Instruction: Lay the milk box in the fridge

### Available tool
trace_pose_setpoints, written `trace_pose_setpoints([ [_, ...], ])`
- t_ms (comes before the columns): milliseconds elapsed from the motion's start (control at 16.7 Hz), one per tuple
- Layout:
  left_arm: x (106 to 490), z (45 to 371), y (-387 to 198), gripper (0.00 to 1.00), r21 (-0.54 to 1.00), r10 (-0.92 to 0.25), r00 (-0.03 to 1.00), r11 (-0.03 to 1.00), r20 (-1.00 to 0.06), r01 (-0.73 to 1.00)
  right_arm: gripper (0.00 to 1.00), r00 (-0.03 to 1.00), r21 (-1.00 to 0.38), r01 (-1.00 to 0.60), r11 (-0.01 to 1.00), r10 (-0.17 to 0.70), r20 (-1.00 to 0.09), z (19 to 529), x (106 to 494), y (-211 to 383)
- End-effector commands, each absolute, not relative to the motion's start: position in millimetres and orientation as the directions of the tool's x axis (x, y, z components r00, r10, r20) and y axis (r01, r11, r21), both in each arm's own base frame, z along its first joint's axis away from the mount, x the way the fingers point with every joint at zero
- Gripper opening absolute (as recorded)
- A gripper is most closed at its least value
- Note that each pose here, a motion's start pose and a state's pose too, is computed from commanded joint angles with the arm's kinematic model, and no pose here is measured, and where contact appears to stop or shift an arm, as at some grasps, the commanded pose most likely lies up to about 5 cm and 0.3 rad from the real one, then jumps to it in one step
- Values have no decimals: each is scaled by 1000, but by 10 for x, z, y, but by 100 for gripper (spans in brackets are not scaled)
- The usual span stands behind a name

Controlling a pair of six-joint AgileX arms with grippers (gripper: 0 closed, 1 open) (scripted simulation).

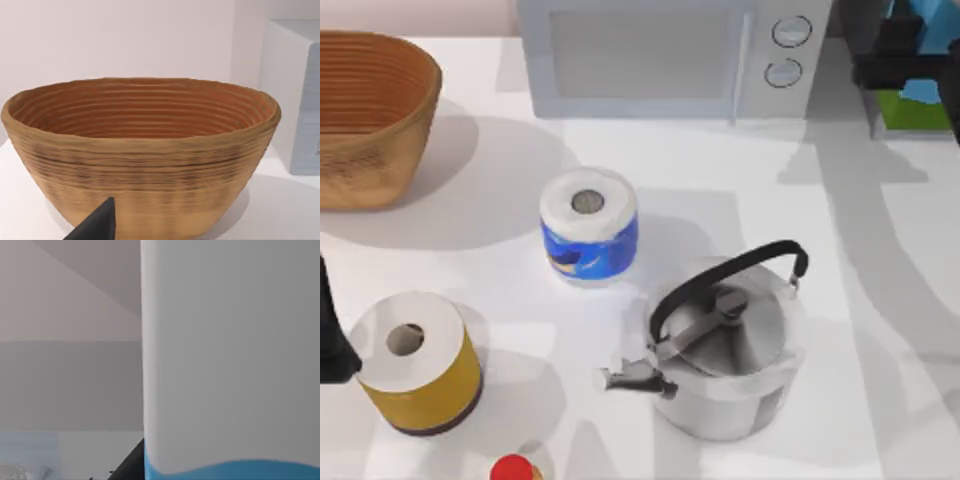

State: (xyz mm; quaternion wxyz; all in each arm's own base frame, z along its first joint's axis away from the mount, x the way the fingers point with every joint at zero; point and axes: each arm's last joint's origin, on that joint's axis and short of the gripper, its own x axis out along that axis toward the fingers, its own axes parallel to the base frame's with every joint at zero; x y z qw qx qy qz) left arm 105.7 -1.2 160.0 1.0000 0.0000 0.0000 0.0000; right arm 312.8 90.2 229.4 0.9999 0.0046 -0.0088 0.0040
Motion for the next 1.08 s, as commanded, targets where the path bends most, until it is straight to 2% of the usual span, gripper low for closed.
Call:
trace_pose_setpoints([
  [420, 1057, 1600, -12, 100, 0, 0, 1000, 1000, 0, 0, 0, 999, 7, 0, 1000, 0, 42, 2567, 2092, 344],
  [780, 1057, 1600, -12, 100, 0, 0, 1000, 1000, 0, 0, 0, 999, 1, 10, 1000, -10, 34, 2148, 1311, 66],
  [1080, 1057, 1600, -12, 100, 0, 0, 1000, 1000, 0, 0, 0, 1000, 0, 4, 1000, -4, 12, 1719, 1081, -1],
])
